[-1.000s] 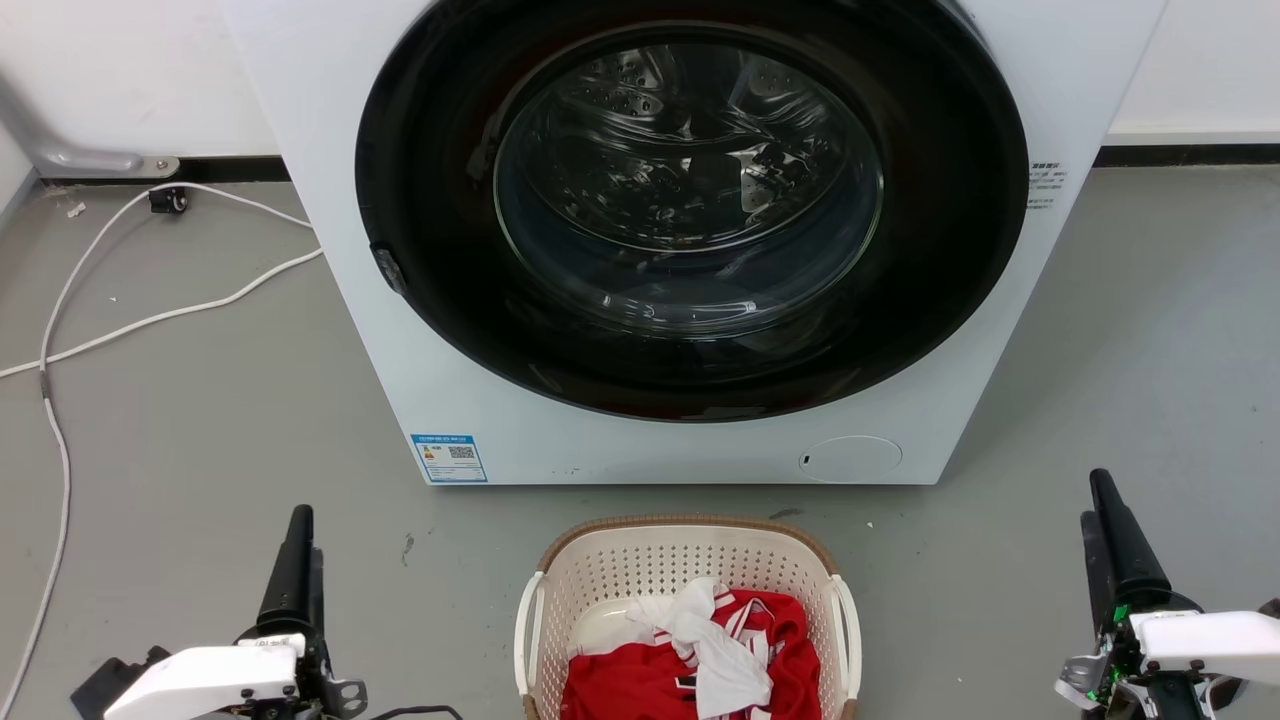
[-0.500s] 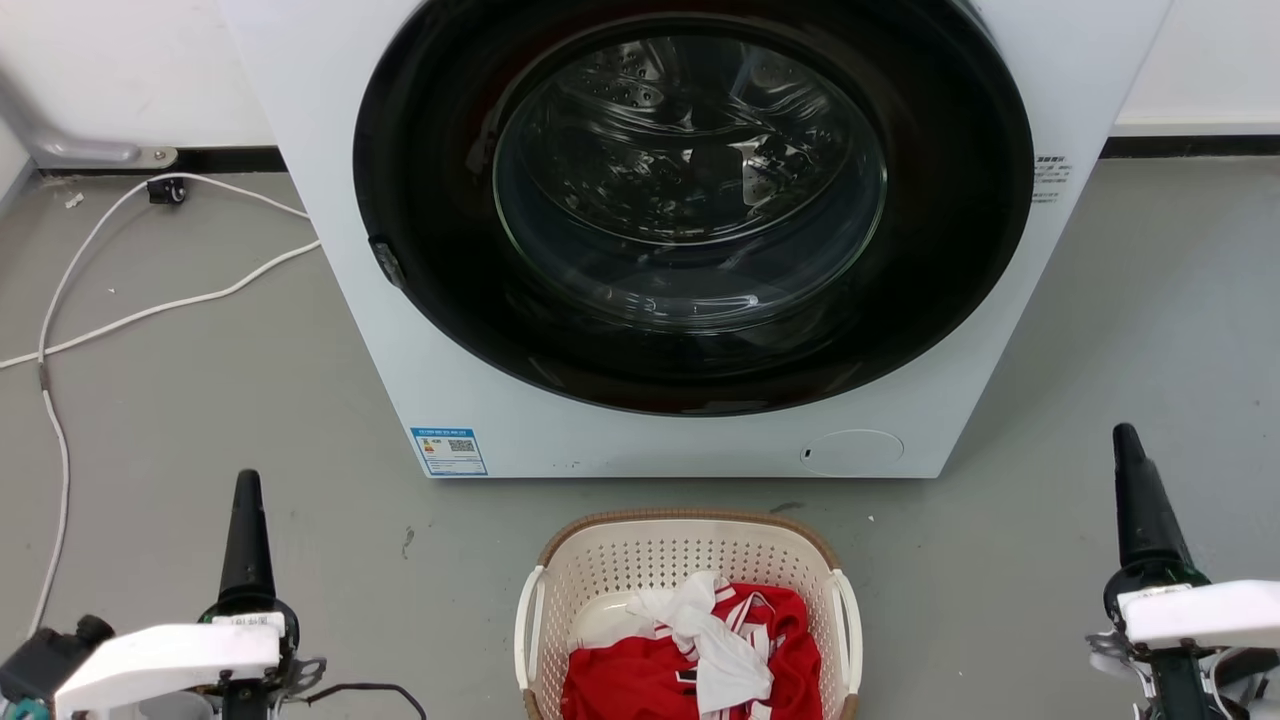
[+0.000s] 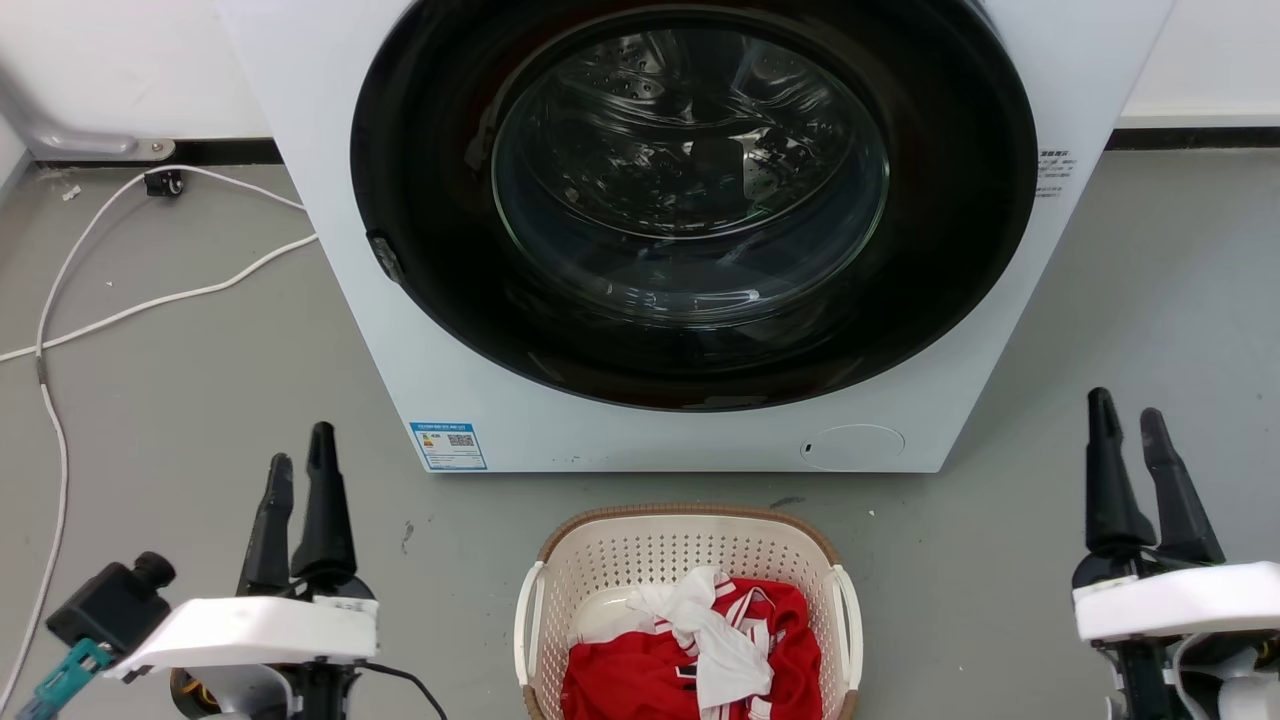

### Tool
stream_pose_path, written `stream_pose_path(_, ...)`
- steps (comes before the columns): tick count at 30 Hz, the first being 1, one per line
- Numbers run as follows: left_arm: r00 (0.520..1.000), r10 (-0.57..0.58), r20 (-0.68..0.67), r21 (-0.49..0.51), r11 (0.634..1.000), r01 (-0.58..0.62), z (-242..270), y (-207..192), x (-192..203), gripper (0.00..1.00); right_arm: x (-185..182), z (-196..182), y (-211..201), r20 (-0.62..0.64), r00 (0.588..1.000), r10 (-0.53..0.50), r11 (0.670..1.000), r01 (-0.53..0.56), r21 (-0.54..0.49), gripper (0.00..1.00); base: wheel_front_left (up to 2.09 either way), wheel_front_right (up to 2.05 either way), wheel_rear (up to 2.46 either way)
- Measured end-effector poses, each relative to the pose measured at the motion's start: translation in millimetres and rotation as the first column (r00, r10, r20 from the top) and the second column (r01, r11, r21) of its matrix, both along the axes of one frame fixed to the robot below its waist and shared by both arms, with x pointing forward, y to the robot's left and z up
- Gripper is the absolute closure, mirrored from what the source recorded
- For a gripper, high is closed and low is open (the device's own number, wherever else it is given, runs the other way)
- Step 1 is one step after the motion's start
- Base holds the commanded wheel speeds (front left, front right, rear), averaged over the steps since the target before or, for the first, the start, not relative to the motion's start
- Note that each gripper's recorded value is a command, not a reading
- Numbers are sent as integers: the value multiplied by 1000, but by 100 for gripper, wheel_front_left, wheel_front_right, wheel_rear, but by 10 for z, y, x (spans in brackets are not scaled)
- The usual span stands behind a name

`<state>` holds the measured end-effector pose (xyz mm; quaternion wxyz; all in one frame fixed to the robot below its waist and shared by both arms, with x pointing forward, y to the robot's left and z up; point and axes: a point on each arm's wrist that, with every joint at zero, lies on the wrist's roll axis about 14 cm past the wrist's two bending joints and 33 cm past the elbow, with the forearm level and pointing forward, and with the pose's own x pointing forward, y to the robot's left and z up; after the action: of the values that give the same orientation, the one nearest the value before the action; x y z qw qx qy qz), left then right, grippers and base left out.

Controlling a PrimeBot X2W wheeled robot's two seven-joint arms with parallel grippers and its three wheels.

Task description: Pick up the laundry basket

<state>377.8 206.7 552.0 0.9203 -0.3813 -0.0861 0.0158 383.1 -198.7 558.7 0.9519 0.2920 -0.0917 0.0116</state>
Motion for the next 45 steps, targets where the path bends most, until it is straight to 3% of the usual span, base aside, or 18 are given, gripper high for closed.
stream_pose_path(9,1000,-24,1,205,979,23,49,-226,-18,0,-28,44,113,19,1000,13,989,-10,-150,0,0,0,0)
stream_pose_path(21,999,-47,-5,431,901,45,49,-459,-54,0,-70,5,76,21,1000,-16,958,21,-288,0,0,0,0)
stream_pose_path(39,997,-67,-27,617,784,70,-90,-661,-94,0,-69,6,212,42,999,7,883,14,-469,0,0,0,0)
stream_pose_path(43,997,-73,-24,639,766,72,-101,-694,-107,0,-79,-23,230,38,999,11,869,10,-495,0,0,0,0)
stream_pose_path(45,996,-84,-21,627,775,79,-103,-720,-115,0,-95,-132,210,7,1000,4,871,0,-492,0,0,0,0)
